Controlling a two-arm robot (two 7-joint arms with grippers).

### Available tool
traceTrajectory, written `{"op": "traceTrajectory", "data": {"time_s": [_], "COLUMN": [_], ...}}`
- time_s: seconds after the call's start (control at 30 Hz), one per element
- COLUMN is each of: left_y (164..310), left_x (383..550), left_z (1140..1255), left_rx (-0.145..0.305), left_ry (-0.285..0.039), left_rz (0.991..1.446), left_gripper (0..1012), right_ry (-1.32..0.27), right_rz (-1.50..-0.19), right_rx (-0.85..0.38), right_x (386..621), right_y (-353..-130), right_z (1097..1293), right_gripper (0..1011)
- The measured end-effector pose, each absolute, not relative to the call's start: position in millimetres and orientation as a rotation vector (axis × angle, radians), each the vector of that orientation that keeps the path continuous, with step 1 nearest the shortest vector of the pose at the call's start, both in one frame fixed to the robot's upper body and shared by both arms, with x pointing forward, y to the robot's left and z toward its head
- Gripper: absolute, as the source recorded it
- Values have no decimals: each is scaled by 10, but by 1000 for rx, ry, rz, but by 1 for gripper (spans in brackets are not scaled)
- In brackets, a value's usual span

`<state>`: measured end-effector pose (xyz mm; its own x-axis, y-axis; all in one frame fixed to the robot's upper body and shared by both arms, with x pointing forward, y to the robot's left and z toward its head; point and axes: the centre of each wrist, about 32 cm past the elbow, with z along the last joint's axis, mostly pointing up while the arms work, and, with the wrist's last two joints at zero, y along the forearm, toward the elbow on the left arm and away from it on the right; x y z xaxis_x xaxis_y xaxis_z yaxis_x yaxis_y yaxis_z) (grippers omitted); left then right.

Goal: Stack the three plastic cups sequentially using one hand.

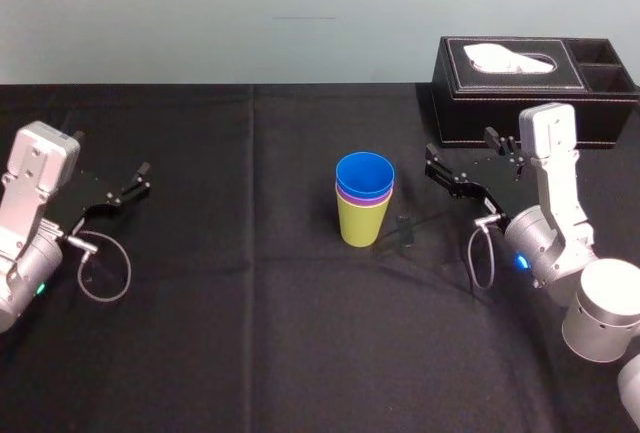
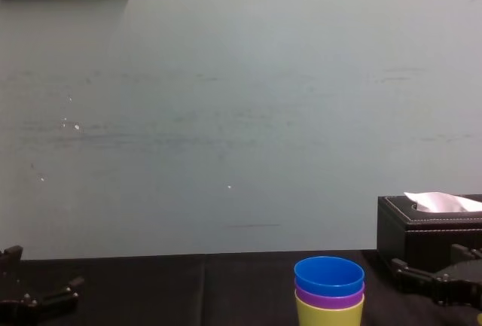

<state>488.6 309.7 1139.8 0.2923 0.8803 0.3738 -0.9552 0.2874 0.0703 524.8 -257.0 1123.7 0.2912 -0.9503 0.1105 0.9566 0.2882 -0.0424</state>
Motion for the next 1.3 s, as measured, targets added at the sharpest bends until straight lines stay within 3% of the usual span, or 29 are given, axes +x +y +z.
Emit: {"op": "traceTrajectory", "data": {"time_s": [1.3], "left_y": [3097], "left_x": [4886], "left_z": [11398], "left_rx": [304], "left_ry": [-285], "left_rz": [1248], "left_gripper": [1011], "right_ry": [-68], "right_rz": [-1274], "right_rx": [-107], "right_x": [5248], "right_y": [-2570], "right_z": [11237], "right_gripper": [1004]}}
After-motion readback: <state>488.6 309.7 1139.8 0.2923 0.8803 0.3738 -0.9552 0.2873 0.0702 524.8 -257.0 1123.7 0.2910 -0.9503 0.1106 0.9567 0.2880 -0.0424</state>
